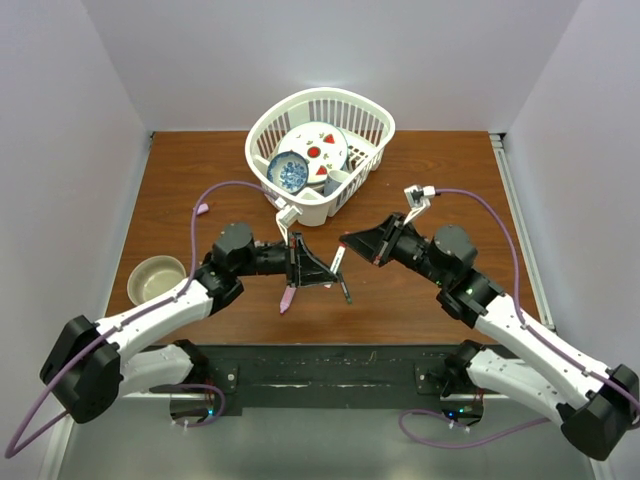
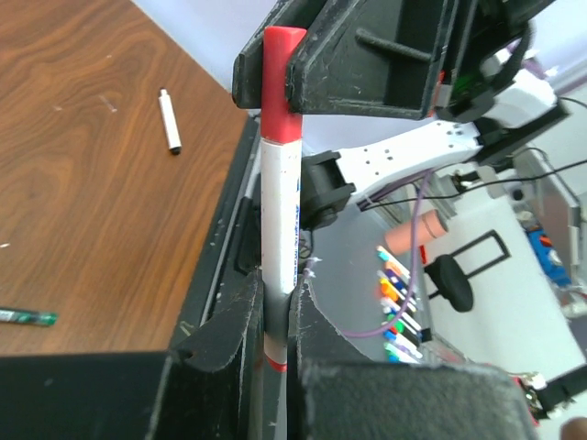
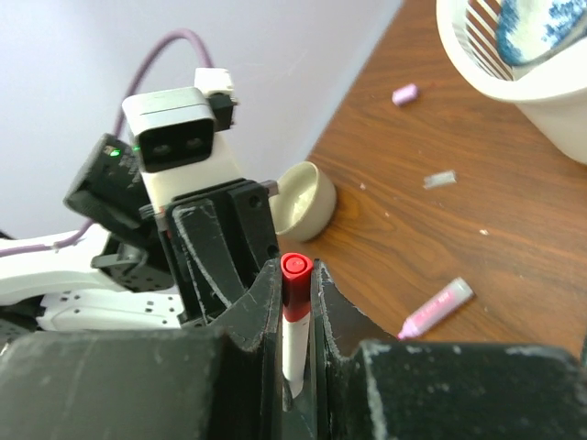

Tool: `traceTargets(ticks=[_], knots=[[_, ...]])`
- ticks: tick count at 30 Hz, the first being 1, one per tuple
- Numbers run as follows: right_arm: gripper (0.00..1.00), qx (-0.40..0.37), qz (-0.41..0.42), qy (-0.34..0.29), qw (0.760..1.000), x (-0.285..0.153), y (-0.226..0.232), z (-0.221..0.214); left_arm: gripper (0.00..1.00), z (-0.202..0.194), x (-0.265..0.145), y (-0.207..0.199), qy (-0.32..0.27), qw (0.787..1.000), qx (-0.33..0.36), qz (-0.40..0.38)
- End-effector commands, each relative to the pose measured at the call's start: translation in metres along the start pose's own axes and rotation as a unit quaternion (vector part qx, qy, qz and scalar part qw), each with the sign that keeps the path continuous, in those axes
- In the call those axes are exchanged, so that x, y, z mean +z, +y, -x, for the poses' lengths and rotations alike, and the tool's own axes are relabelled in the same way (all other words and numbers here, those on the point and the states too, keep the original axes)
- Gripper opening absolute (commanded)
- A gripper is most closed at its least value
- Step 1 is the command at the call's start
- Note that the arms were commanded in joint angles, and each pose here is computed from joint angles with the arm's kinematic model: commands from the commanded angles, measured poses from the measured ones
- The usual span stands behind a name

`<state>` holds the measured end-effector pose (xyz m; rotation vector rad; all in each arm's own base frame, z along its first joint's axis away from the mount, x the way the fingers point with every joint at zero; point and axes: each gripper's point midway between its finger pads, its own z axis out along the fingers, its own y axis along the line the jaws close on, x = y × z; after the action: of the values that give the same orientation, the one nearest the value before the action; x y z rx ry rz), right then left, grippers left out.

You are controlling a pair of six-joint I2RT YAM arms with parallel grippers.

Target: Insert the pens into the pen caps

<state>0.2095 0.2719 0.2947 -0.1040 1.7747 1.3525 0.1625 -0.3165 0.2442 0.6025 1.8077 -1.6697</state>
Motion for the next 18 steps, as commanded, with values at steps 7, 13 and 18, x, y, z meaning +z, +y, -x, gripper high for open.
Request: traceTargets(ticks=[7,13,18], knots=[[0.0,0.042,0.059,0.144,0.987,-0.023,0.009,-0.079,0.0,0.09,0.0,-0.034,-0.139,0.985,0.085,-0.049],[0.0,0.045,0.048,0.183,0.981,-0.028,0.008,-0.104,0.0,0.107,0.002,-0.019,-0.14,0.984,0.112,-0.005],[0.0,0.033,0.049,0.218,0.974,-0.029,0.014,-0.133,0.0,0.122,-0.002,-0.02,-0.152,0.982,0.113,-0.025]])
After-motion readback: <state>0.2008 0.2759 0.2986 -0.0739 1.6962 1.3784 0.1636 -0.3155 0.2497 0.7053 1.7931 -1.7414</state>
